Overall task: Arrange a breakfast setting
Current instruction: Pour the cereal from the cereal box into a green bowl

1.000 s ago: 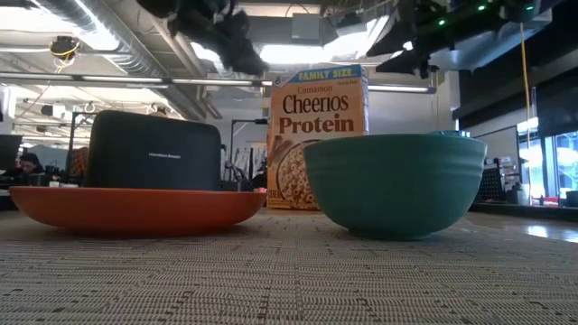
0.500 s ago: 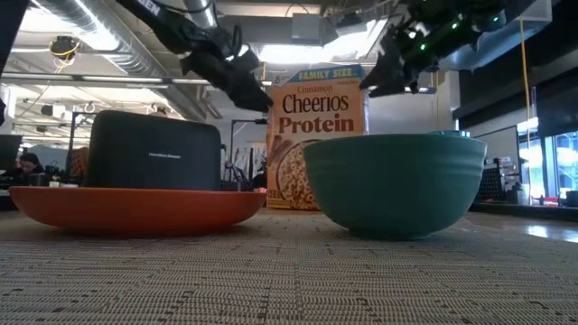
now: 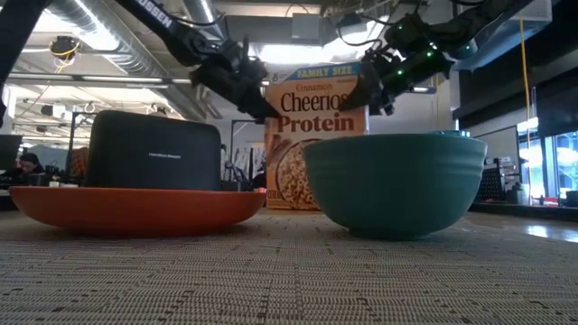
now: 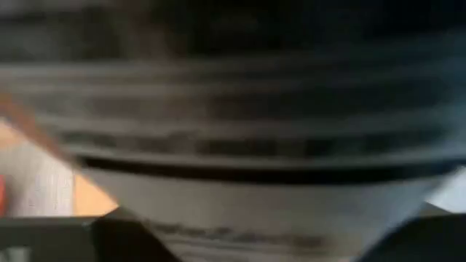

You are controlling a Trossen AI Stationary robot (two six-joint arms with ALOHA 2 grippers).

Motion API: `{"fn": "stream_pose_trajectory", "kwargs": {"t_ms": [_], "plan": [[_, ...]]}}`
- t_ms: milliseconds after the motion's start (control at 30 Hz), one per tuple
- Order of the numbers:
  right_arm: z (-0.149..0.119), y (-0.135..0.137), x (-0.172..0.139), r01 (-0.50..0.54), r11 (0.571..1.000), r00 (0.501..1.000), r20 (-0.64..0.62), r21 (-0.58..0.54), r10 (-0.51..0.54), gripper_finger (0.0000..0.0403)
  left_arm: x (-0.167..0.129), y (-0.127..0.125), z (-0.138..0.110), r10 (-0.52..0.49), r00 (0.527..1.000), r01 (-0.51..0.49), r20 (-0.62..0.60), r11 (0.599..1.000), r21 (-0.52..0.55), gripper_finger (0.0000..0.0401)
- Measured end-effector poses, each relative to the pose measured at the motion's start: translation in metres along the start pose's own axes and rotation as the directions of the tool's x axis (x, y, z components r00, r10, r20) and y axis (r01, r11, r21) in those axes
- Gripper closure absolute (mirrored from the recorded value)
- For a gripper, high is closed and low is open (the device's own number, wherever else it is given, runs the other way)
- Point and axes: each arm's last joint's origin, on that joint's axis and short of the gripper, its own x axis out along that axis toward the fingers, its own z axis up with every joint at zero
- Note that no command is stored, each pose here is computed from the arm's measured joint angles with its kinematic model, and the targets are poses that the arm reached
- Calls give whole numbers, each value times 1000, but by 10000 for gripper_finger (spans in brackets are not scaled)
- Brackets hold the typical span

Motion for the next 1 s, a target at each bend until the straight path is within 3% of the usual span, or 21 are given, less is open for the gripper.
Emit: {"fn": "stream_pose_trajectory", "kwargs": {"t_ms": [233,367,500,600,733,833,1000], "plan": [[3,0,1,-9,1000,999,31,-14,10,308,6,-5,9,3,999,-5,38,999,52,81],[4,0,0,-72,997,996,45,-20,73,389,7,-8,13,12,999,-13,42,1000,24,81],[10,-1,-3,-63,998,993,101,-4,63,393,-2,-8,20,84,996,-81,24,989,-121,81],[24,-2,-12,-51,998,975,215,-24,54,399,-20,-7,29,121,992,-111,44,974,-198,81],[42,-8,-27,-89,996,923,376,-13,87,401,-50,-9,42,164,984,-143,76,964,-223,81],[53,-11,-39,-190,981,871,457,-28,182,401,-71,-13,52,181,978,-156,104,964,-214,81],[63,-6,-46,-360,930,794,500,-72,346,402,-90,-26,69,1,968,56,249,974,-219,81]]}}
